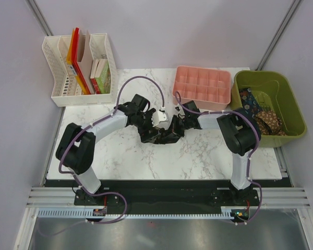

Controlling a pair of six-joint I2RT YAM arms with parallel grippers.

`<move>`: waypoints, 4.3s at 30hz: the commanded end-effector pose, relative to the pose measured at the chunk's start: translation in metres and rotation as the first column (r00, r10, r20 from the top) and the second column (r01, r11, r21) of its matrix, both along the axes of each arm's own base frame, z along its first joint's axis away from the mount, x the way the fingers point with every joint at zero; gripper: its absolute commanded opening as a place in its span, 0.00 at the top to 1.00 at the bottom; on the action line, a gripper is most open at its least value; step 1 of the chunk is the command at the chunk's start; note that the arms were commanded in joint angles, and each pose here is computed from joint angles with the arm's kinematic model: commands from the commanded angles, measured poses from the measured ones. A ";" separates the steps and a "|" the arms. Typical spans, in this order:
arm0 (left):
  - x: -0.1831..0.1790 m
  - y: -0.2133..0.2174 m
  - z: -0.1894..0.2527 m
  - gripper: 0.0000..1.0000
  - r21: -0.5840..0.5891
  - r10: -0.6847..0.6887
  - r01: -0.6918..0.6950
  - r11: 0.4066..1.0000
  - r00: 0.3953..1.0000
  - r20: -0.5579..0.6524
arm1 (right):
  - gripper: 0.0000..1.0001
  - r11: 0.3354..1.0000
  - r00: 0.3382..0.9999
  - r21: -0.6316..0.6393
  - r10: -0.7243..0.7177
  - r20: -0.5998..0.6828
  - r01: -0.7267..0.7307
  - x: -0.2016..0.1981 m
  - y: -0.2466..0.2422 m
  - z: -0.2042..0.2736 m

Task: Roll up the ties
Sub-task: Roll the tie at the center of the board.

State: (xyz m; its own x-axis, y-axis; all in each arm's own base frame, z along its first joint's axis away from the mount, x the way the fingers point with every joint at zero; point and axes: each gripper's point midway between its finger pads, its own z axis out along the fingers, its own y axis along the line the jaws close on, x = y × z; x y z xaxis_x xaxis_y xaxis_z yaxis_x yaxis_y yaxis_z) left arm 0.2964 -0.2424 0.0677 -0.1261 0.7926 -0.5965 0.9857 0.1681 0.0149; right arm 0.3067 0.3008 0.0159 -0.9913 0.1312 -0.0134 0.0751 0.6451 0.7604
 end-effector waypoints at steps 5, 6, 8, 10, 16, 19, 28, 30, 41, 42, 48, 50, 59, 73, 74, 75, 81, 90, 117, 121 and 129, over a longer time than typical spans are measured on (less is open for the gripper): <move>0.010 -0.020 -0.008 0.02 -0.067 -0.062 0.067 0.995 0.995 0.075 | 1.00 0.984 0.998 -0.179 -0.029 -0.047 0.020 -0.009 -0.029 -0.045; 0.009 -0.021 -0.012 0.02 -0.059 -0.078 0.083 0.995 0.994 0.082 | 1.00 0.984 0.999 -0.175 -0.028 -0.046 0.019 -0.008 -0.028 -0.044; 0.011 -0.024 -0.016 0.02 -0.060 -0.083 0.087 0.994 0.993 0.080 | 1.00 0.985 0.999 -0.169 -0.025 -0.039 0.018 -0.008 -0.027 -0.042; 0.010 -0.028 -0.019 0.02 -0.058 -0.090 0.094 0.994 0.993 0.073 | 1.00 0.987 0.999 -0.162 -0.022 -0.030 0.017 -0.007 -0.026 -0.039; 0.006 -0.027 -0.038 0.05 0.008 -0.089 0.089 0.996 0.994 0.067 | 1.00 0.989 0.999 -0.147 -0.020 -0.031 0.015 -0.006 -0.024 -0.038; 0.012 -0.020 -0.048 0.18 0.060 -0.059 0.054 0.997 0.995 0.075 | 1.00 0.992 1.000 -0.126 -0.019 -0.024 0.016 -0.003 -0.020 -0.031; 0.019 -0.006 -0.066 0.37 0.149 0.008 -0.021 0.989 0.996 0.084 | 1.00 0.996 1.000 -0.084 -0.020 -0.011 0.019 0.000 -0.013 -0.010; 0.017 -0.004 -0.068 0.42 0.152 0.012 -0.024 0.988 0.997 0.079 | 1.00 0.998 1.000 -0.061 -0.020 -0.012 0.019 -0.001 -0.009 0.000; 0.010 -0.001 -0.072 0.50 0.166 0.035 -0.042 0.985 0.998 0.048 | 1.00 1.000 0.999 0.003 -0.031 -0.011 0.031 -0.007 0.000 0.037; 0.009 0.000 -0.073 0.50 0.169 0.035 -0.042 0.985 0.998 0.045 | 1.00 0.999 0.999 0.002 -0.033 -0.016 0.033 -0.008 -0.001 0.037; 0.008 0.001 -0.073 0.51 0.174 0.030 -0.037 0.984 0.999 0.041 | 1.00 0.999 0.998 -0.025 -0.029 -0.057 0.027 -0.022 -0.007 0.027; 0.007 0.000 -0.073 0.50 0.170 0.024 -0.030 0.985 0.999 0.035 | 1.00 0.998 0.996 -0.067 -0.026 -0.084 0.020 -0.027 -0.012 0.012; -0.003 -0.004 -0.050 0.42 0.118 -0.071 0.067 0.991 0.997 0.033 | 1.00 0.985 0.998 -0.175 -0.016 -0.066 0.004 -0.008 -0.025 -0.038; 0.005 -0.016 -0.004 0.24 0.018 -0.084 0.083 0.996 0.992 0.089 | 1.00 0.977 0.996 -0.211 -0.019 -0.087 0.000 -0.013 -0.032 -0.052; 0.005 -0.017 -0.003 0.23 0.014 -0.082 0.081 0.997 0.992 0.091 | 1.00 0.978 0.996 -0.207 -0.015 -0.087 -0.003 -0.013 -0.031 -0.051; 0.007 -0.020 0.000 0.23 -0.002 -0.079 0.080 0.997 0.993 0.090 | 1.00 0.979 0.996 -0.206 -0.015 -0.086 -0.003 -0.013 -0.031 -0.051; 0.013 -0.039 0.018 0.33 -0.072 -0.075 0.082 0.994 0.993 0.091 | 1.00 0.981 0.995 -0.196 -0.015 -0.095 -0.004 -0.013 -0.030 -0.050; 0.019 -0.067 0.009 0.37 -0.091 -0.066 0.069 0.993 0.997 0.030 | 1.00 0.990 0.995 -0.140 -0.004 -0.099 -0.010 -0.015 -0.017 -0.042; -0.009 -0.015 -0.096 0.71 0.281 -0.101 0.130 0.951 0.988 -0.114 | 0.66 0.999 0.999 0.024 0.040 -0.037 -0.039 -0.005 -0.014 0.023; -0.009 -0.015 -0.098 0.72 0.282 -0.105 0.136 0.950 0.987 -0.123 | 0.62 0.998 0.999 0.042 0.038 -0.003 -0.038 -0.001 -0.020 0.036; -0.009 -0.014 -0.098 0.72 0.275 -0.105 0.139 0.951 0.985 -0.136 | 0.52 0.995 0.998 0.093 0.038 0.047 -0.042 0.007 -0.019 0.055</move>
State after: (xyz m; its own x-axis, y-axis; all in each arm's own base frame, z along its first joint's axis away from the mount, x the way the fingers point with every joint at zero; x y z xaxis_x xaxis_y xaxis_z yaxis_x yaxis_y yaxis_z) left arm 0.3104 -0.2880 0.0250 -0.0676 0.8676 -0.4927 0.9965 0.0832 0.0098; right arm 0.3089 0.2736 0.0378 -0.9916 0.1267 0.0266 0.1021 0.6388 0.7626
